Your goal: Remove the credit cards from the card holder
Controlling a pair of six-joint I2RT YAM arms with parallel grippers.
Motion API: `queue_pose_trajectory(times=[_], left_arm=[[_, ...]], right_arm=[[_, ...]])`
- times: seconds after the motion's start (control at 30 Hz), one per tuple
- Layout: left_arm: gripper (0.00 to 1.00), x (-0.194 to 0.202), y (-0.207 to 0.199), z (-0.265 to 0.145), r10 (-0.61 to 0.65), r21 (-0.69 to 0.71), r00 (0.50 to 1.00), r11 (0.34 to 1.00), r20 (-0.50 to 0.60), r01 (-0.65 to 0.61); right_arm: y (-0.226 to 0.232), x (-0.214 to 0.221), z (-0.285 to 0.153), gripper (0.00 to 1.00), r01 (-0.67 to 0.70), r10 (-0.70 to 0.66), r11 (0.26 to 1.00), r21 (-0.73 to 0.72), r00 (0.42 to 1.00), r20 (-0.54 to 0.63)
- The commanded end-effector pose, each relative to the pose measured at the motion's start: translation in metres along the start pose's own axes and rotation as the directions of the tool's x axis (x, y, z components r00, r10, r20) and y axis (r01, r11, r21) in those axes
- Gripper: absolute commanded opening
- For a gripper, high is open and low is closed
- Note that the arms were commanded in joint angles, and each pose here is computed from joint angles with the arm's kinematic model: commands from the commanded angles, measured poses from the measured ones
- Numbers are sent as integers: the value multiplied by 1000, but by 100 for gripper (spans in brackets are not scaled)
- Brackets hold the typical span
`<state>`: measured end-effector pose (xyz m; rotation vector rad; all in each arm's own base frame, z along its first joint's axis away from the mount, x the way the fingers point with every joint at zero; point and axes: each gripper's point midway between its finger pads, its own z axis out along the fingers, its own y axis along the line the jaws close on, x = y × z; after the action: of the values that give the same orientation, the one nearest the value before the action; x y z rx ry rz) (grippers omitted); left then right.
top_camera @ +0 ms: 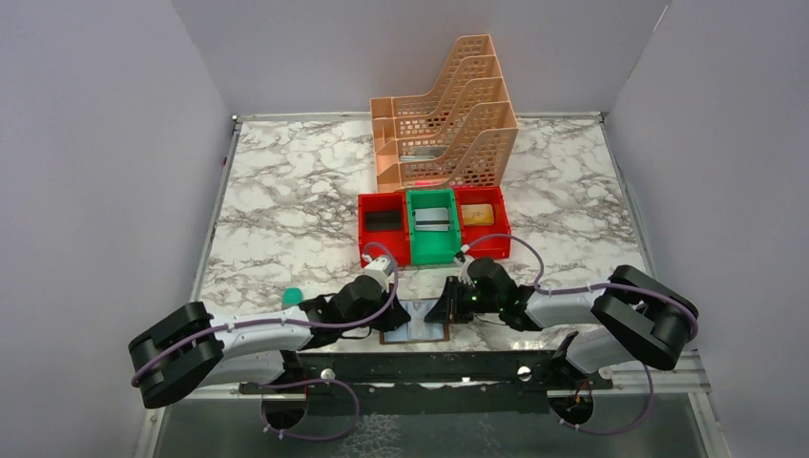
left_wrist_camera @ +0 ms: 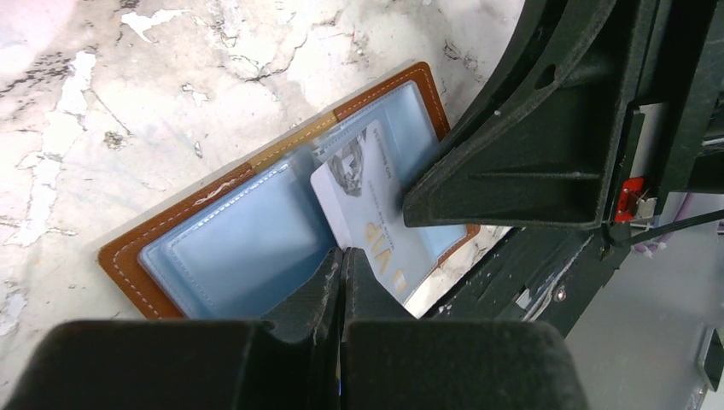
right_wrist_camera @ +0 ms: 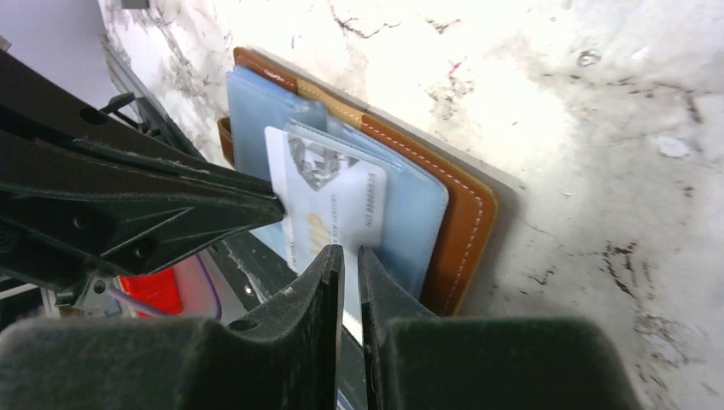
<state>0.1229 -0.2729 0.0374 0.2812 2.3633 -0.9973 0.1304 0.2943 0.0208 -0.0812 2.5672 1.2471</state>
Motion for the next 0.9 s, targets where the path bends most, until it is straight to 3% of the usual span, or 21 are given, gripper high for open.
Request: queue_pose_trajectory(times=[0.0, 0.53, 0.63, 0.77, 0.87], left_arm=[[0, -12, -3, -6, 22, -8, 999, 1000, 30, -22], [0, -14, 14, -11, 35, -93, 999, 995, 38, -32], [0, -13, 8, -10, 35, -56, 999, 998, 37, -33], [11, -12, -6, -6, 20, 12, 1000, 1000, 22, -20], [13, -12, -9, -3, 3, 19, 1000, 1000, 18, -3]], right_arm=[[-68, 17, -9, 18, -7, 10, 964, 267, 1000, -7], [-64, 13, -8, 18, 4, -1, 963, 270, 1000, -12], [-43, 4, -9, 19, 44, -44, 977, 207, 999, -4], [-4, -18, -13, 21, 119, -124, 985, 125, 992, 27], [13, -24, -13, 24, 125, -128, 990, 68, 991, 42]])
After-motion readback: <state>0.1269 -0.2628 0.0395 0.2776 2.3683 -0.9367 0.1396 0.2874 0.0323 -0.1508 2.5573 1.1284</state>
